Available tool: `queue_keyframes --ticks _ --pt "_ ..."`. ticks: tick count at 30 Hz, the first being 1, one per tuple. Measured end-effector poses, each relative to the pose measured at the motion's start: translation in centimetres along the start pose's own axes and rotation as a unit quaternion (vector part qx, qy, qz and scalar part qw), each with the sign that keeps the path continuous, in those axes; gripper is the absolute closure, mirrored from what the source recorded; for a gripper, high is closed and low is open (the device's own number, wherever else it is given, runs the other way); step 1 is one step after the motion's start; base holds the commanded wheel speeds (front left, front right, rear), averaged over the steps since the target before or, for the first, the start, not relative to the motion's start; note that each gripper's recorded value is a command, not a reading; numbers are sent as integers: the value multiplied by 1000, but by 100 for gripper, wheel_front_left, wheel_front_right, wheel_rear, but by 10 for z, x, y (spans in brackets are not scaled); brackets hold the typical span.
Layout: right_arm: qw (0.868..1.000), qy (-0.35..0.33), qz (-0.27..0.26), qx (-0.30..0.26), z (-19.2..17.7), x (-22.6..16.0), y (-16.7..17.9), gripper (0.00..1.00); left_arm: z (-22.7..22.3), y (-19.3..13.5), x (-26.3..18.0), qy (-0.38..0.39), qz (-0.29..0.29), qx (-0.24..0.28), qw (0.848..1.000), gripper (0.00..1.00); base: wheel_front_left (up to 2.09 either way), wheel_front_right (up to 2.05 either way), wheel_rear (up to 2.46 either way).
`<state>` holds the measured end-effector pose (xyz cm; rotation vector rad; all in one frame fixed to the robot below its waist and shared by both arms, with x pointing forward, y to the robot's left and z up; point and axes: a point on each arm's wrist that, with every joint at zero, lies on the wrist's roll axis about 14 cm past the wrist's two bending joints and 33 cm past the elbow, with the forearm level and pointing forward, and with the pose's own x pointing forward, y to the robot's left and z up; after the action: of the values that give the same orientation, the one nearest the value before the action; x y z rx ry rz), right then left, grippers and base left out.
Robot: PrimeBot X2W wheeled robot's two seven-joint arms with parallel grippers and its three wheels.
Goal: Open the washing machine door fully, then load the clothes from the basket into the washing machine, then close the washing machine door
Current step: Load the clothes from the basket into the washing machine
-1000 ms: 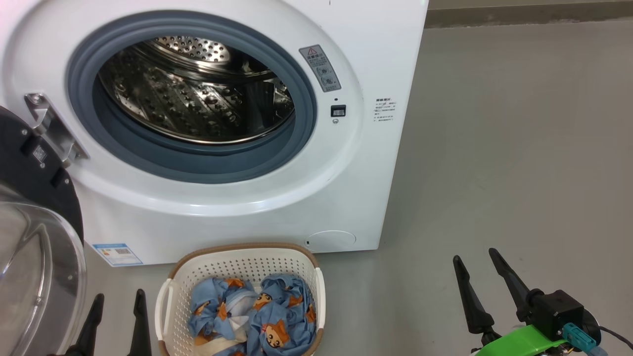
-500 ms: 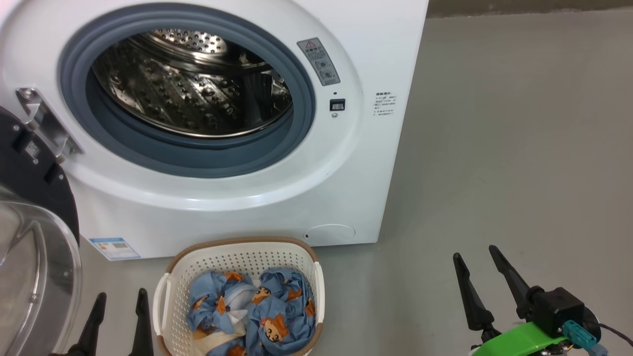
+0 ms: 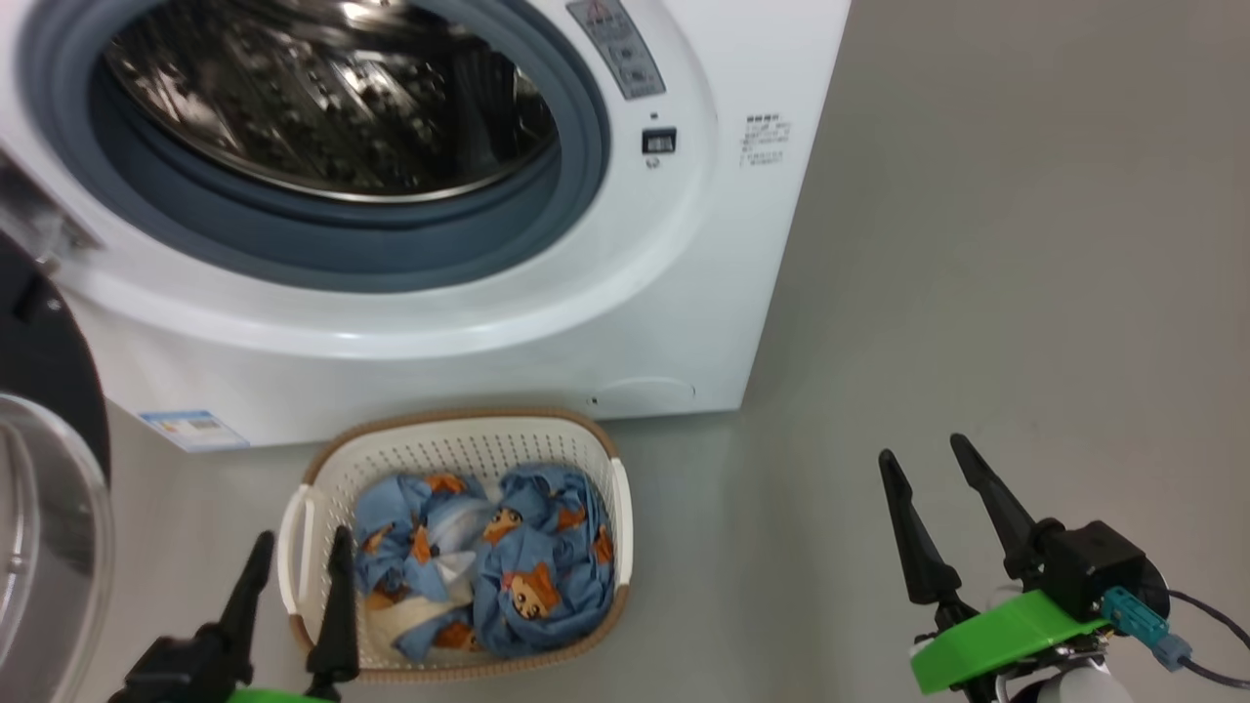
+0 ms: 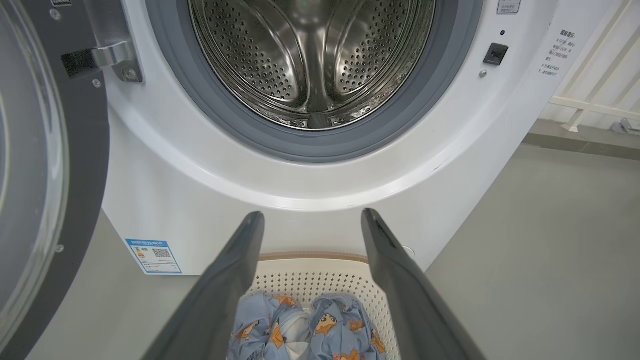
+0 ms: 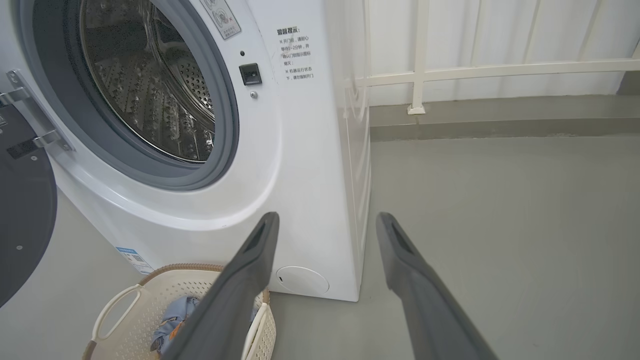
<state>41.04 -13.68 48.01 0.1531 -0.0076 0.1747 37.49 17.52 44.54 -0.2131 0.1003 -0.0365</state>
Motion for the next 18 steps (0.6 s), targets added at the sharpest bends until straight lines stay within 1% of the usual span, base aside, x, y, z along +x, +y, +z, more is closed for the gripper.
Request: queue_keyframes --ticks 8,18 --pt "1000 26 -4 4 -24 19 -7 0 -35 -21 33 50 -32 -22 998 0 0 0 0" --pt "998 62 -24 5 -59 36 -28 0 -85 -22 79 110 -47 -22 993 0 0 0 0"
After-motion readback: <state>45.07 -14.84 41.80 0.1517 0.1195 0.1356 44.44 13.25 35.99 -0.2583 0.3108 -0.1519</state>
